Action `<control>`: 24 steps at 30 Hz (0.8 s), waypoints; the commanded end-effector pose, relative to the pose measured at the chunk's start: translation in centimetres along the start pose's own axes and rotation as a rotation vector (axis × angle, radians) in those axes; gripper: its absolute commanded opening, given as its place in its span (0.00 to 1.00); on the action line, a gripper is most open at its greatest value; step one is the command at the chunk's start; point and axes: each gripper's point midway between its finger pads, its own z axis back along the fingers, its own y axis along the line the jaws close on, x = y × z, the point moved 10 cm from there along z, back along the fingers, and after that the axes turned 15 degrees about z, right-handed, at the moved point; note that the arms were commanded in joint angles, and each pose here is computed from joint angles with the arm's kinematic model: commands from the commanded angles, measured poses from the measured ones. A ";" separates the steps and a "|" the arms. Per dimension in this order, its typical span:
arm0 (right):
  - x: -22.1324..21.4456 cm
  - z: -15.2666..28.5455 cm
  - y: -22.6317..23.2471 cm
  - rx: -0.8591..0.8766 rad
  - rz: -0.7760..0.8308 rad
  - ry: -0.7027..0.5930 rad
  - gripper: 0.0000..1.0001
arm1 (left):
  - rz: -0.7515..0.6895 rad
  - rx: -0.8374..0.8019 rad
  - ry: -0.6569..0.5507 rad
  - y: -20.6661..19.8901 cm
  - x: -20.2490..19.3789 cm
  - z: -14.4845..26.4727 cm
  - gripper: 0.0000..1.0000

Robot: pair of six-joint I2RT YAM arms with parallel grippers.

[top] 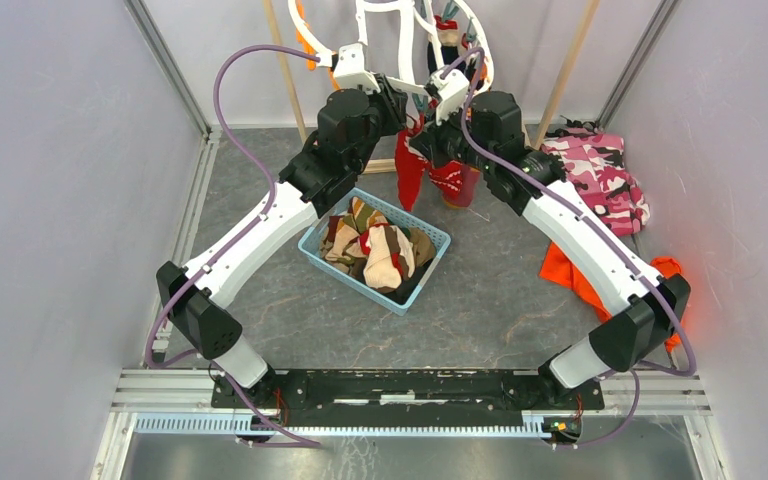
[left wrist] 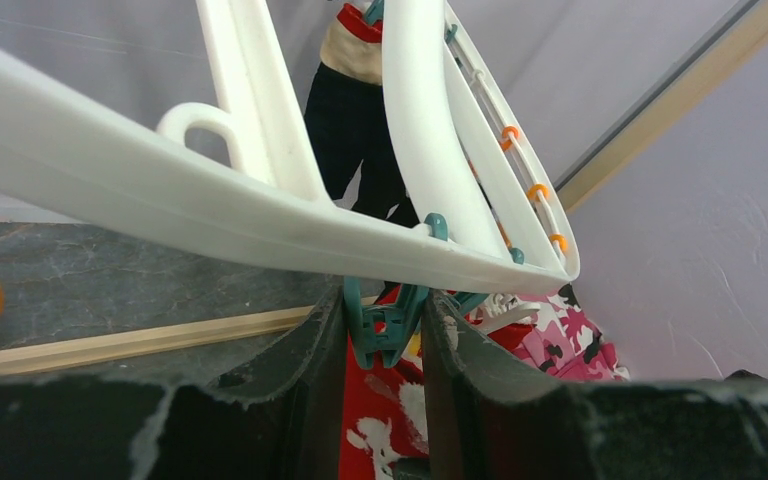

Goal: Clip the socks to the hanger
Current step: Clamp the sock onto the hanger.

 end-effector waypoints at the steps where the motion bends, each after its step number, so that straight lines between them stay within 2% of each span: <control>1: 2.5 -0.2 -0.5 -0.045 -0.014 -0.087 0.00 | 0.055 -0.019 -0.044 -1.2 1.3 0.1 0.02; 10: 2.2 -0.6 -0.6 -0.063 -0.003 -0.069 0.00 | 0.060 -0.021 -0.034 -1.2 1.1 0.2 0.02; 24: 3.8 -0.2 -1.0 -0.063 0.044 -0.125 0.00 | 0.082 -0.022 -0.012 -1.2 0.6 0.0 0.02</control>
